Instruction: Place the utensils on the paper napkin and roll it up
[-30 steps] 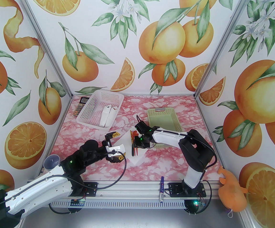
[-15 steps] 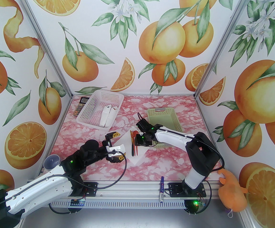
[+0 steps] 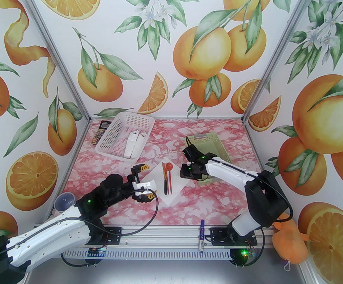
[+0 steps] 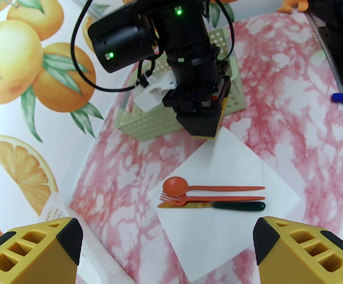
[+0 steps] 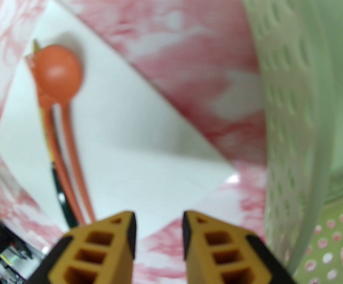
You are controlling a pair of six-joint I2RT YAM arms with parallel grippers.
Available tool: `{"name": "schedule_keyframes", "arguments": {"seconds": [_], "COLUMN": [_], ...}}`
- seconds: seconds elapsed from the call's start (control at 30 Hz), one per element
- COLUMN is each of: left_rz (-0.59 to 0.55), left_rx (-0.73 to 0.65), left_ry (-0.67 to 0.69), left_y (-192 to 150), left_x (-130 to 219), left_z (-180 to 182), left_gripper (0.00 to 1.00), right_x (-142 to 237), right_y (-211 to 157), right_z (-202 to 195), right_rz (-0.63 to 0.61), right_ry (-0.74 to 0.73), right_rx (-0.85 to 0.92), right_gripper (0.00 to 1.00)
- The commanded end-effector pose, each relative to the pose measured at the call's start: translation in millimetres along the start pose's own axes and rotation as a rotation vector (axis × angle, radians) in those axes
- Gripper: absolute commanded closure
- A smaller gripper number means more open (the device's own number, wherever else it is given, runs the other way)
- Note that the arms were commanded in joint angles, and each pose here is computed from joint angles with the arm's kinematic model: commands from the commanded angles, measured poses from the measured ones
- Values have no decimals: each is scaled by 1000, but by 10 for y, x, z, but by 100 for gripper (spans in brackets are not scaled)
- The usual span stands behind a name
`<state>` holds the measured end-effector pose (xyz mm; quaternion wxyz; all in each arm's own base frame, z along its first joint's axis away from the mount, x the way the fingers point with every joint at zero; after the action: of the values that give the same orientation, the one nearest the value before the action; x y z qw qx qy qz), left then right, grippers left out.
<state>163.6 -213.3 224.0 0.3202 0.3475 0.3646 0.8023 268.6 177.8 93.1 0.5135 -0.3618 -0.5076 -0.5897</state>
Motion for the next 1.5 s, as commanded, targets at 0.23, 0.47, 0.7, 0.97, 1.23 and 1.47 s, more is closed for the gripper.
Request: {"name": "schedule_keyframes", "arguments": {"seconds": [0.23, 0.47, 0.7, 0.97, 1.23, 1.47], "left_rz": [31, 25, 56, 77, 95, 157], "left_rx": [-38, -21, 19, 46, 54, 7], "left_ry": [-36, -56, -96, -87, -85, -99], "left_y": [-26, 43, 94, 90, 71, -2], "left_x": [-52, -41, -109, -182, -189, -195], "left_z": [-91, -154, -266, -457, -569, -681], "left_gripper": [0, 0, 1, 0, 0, 0], "right_x": [156, 418, 852, 1191, 1332, 1393], "right_y": [-2, 90, 188, 112, -73, -214], "right_z": [-128, -20, 30, -178, -429, -538], "right_rz": [-56, -154, -307, -467, -564, -615], "right_ry": [-28, 54, 154, 166, 166, 170], "right_rx": [27, 52, 60, 24, -44, -73], "right_gripper": [66, 62, 56, 40, 20, 3]}}
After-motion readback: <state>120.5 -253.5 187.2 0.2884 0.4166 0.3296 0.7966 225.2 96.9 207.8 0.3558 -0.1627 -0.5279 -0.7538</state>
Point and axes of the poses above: each hand's point on the last joint's axis, 136 mm out from that joint toward the fingers, its own x axis back along the fingers, its own z axis along the line the jaws close on, y = z × x, the point moved 4 cm from there along x, back along the fingers, and after that the axes turned 7 degrees about x, right-handed, at the moved point
